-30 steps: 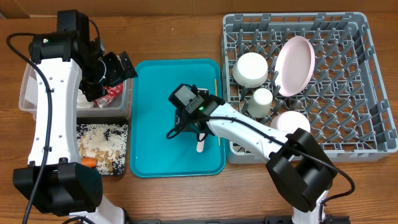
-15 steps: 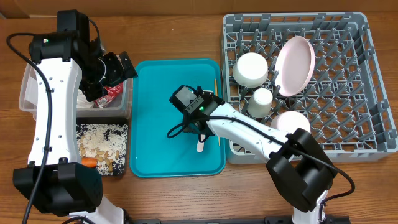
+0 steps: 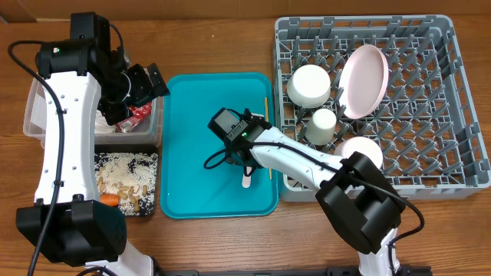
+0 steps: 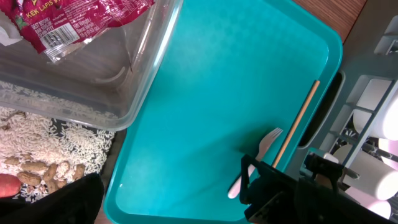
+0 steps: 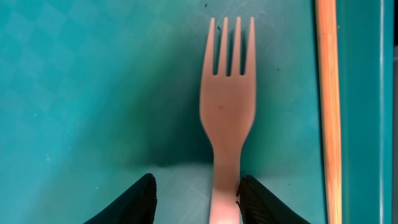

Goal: Sort waste into correct bins and load items into the dishwasher
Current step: 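Lower the right gripper and grasp the white fork's handle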

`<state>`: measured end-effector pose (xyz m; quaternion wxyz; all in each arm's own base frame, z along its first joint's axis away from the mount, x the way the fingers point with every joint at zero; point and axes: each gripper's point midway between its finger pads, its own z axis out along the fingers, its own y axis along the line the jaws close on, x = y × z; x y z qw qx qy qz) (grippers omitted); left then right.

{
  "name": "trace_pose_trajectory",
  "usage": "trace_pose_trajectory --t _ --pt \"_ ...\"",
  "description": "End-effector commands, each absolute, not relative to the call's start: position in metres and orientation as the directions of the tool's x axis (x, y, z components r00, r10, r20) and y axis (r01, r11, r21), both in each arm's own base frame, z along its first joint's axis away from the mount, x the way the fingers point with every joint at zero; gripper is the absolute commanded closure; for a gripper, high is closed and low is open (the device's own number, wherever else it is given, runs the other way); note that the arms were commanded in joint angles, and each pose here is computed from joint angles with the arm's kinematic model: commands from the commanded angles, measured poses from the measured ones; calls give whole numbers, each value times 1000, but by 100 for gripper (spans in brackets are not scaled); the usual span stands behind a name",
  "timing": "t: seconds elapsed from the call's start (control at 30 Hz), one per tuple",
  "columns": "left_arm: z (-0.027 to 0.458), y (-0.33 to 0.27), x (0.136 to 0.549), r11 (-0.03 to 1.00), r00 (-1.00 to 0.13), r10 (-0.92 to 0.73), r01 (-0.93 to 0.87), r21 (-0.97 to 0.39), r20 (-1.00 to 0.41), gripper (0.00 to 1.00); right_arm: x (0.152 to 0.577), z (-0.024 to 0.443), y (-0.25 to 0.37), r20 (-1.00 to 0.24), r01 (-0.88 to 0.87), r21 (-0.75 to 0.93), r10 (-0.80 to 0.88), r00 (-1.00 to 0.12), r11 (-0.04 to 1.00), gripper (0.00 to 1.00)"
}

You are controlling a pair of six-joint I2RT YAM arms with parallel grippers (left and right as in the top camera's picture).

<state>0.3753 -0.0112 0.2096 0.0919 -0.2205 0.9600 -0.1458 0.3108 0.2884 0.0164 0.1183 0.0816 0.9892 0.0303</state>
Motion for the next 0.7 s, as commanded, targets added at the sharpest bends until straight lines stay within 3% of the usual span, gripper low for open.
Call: trace_pose_trajectory --t 0.0,0.23,0.47,0.67 --pt "215 -14 379 855 -885 -451 -390 -341 -118 0 313 7 284 -233 170 56 178 -956 984 54" --pt "215 -14 379 855 -885 -451 -390 -341 -118 0 313 7 284 -233 170 56 178 -956 984 55" --pt "215 -14 379 855 -885 -451 -390 -341 -118 0 314 6 285 -234 169 58 178 -956 984 74" --pt "215 -14 379 855 -885 -451 -390 -341 -118 0 311 5 282 -226 169 45 175 -958 985 78"
